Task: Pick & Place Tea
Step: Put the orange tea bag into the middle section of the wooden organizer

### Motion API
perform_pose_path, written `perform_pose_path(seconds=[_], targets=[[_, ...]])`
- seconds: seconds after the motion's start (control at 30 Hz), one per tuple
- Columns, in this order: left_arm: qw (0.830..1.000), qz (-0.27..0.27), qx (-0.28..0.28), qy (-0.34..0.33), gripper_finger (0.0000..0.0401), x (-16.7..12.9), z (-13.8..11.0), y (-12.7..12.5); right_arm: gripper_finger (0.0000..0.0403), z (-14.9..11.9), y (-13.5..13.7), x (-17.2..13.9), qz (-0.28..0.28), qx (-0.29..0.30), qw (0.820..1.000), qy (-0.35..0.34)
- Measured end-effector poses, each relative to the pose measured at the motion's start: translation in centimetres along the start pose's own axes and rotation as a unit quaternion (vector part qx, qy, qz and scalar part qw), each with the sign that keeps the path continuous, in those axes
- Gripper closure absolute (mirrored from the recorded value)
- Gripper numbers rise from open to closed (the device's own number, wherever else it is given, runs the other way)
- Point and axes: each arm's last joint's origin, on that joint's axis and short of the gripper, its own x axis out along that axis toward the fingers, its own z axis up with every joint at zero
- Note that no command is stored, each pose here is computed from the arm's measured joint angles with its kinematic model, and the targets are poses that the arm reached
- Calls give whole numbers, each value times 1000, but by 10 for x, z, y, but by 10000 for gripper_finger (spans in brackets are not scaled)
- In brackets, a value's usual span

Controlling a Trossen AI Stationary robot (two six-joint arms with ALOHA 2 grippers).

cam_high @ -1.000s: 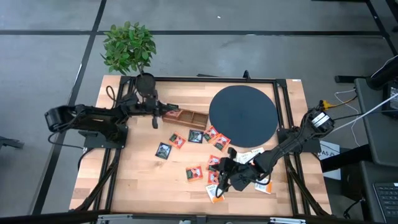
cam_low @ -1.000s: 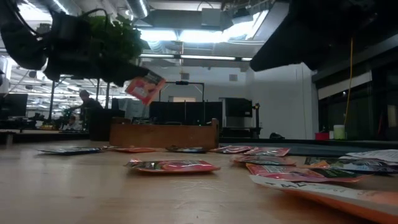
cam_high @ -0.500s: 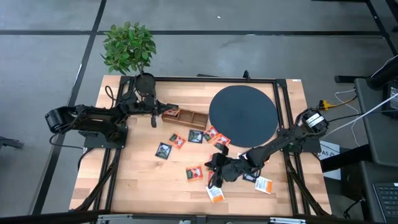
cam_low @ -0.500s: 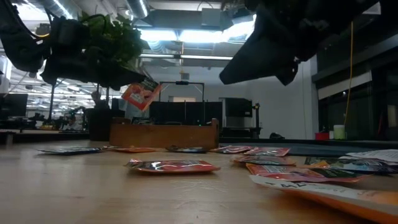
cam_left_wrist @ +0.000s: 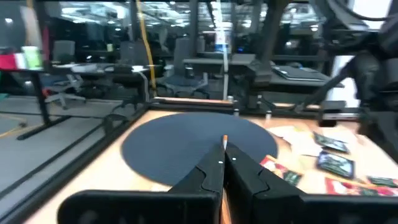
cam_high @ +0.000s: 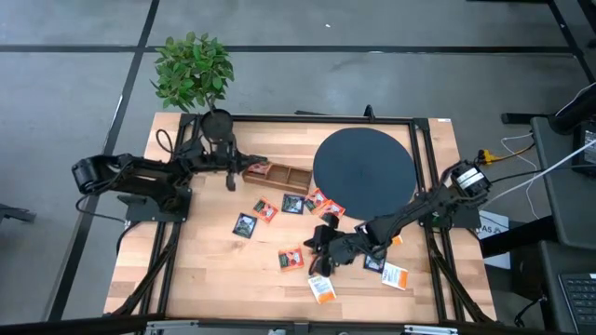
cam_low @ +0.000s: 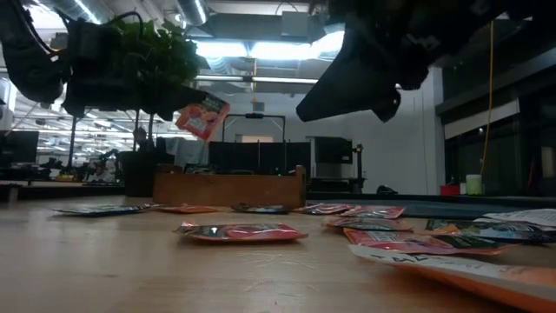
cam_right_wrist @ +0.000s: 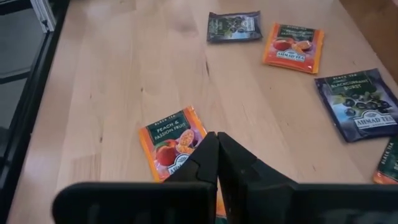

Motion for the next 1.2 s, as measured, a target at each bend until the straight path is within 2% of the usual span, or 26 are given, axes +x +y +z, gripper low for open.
perform_pose_path(seconds=[0.33,0.4,0.57,0.83,1.2], targets=[[1000,14,17,15,399,36,-6,4,393,11,-16,9,32,-4,999,17],[999,29,11,10,399,38,-11,8,393,11,-17,9,32,-3,999,17],[999,8,9,-34,399,42,-17,10,393,11,-17,9,37,-11,999,20],[1000,-11,-3,-2,399,61,-39,16,393,11,-17,9,36,-13,999,20],[1000,-5,-1,9,399,67,-47,23,393,11,-17,9,36,-13,999,20]])
